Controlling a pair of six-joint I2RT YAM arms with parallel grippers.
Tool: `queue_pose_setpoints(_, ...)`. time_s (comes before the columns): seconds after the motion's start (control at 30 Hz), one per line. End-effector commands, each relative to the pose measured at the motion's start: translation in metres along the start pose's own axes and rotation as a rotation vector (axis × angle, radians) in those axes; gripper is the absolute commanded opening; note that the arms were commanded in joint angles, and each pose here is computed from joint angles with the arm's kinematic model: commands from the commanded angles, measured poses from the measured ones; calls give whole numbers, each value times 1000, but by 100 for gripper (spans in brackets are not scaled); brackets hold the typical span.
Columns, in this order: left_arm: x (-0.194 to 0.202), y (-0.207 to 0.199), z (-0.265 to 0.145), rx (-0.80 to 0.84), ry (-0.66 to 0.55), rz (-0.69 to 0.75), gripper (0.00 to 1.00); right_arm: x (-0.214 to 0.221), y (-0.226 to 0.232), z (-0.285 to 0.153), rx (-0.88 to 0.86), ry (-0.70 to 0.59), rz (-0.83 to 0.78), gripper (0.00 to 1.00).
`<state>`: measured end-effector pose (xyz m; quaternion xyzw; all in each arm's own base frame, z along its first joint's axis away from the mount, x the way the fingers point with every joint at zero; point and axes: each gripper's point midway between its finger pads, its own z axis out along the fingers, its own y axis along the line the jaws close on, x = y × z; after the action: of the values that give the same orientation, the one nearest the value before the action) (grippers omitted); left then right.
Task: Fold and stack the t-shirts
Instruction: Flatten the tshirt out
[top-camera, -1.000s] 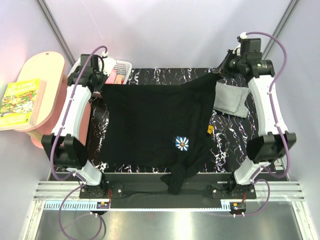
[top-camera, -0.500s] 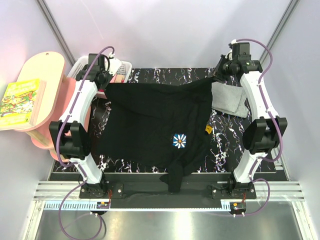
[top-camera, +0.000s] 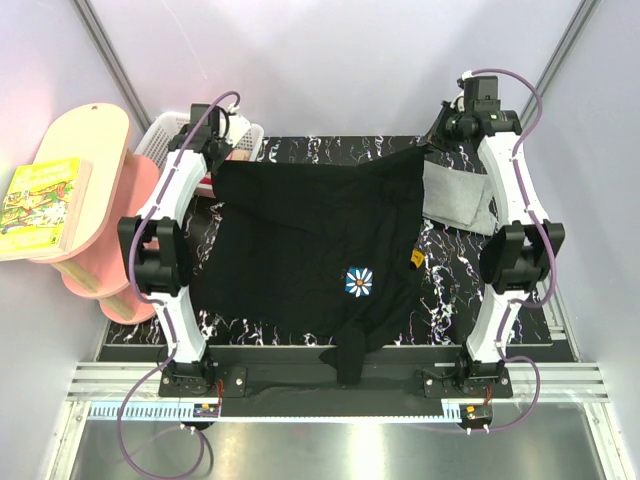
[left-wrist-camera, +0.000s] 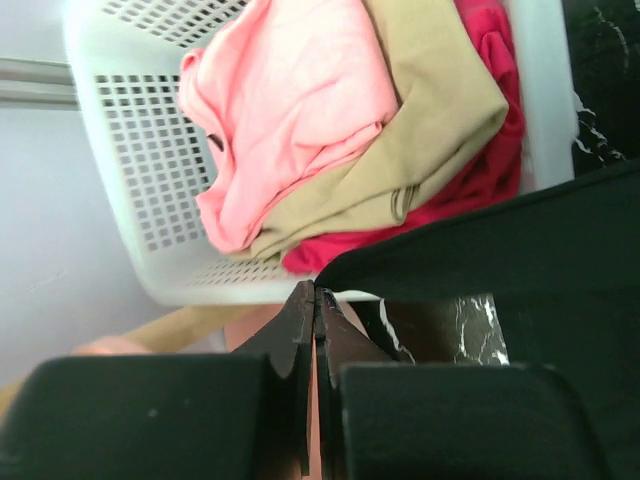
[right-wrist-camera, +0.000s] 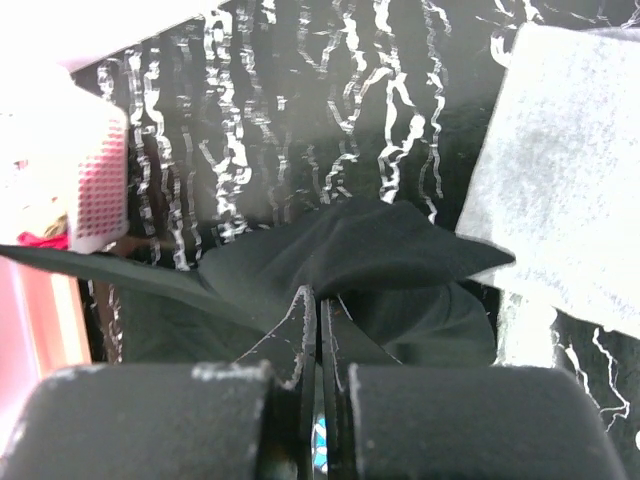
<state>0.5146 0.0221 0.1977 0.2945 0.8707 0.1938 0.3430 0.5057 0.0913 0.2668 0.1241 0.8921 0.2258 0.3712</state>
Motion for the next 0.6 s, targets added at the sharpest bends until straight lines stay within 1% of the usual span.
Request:
queue_pose_setpoints(0.0, -16, 21, 4, -70, -34, -13, 0, -9, -15, 11, 23, 7, 2, 0)
queue_pose_setpoints(0.13, -13, 15, 1, -52, -36, -25, 0, 3, -12, -4, 16, 22, 0, 0)
queue_pose_setpoints(0.2, -16, 16, -18, -50, -72, -49, 0, 14, -9, -24, 13, 21, -7, 0)
queue_pose_setpoints(0.23, -9, 5, -19, -18, -73, -49, 0, 19, -6, -30, 11, 16, -17, 0)
queue_pose_setpoints(0.27, -13, 10, -38, -34, -110, -60, 0, 31, -6, -45, 10, 18, -16, 0)
queue_pose_setpoints(0.3, -12, 8, -44, -33, -126, -63, 0, 39, -4, -51, 2, 20, -19, 0)
queue_pose_setpoints(0.33, -2, -3, -44, -8, -113, -59, 0, 46, 1, -56, -9, 19, -25, 0)
queue_pose_setpoints(0.37, -2, -2, -58, -19, -138, -64, 0, 61, -1, -65, -10, 35, -20, 0)
queue_pose_setpoints(0.4, 9, -13, -55, 2, -121, -58, 0, 69, 0, -69, -17, 44, -15, 0)
queue_pose_setpoints(0.43, 11, -15, -63, 5, -136, -58, 0, 76, 0, -72, -21, 53, -8, 0)
queue_pose_setpoints(0.47, 14, -20, -62, 6, -136, -53, 0, 91, -3, -78, -20, 72, 2, 0)
queue_pose_setpoints(0.5, 27, -31, -57, 25, -111, -41, 0, 99, -2, -82, -31, 86, 23, 0)
queue_pose_setpoints(0.53, 31, -34, -57, 26, -106, -36, 0, 105, 0, -84, -45, 85, 27, 0)
queue_pose_setpoints(0.57, 35, -38, -54, 29, -99, -37, 0, 121, -1, -87, -47, 106, 32, 0)
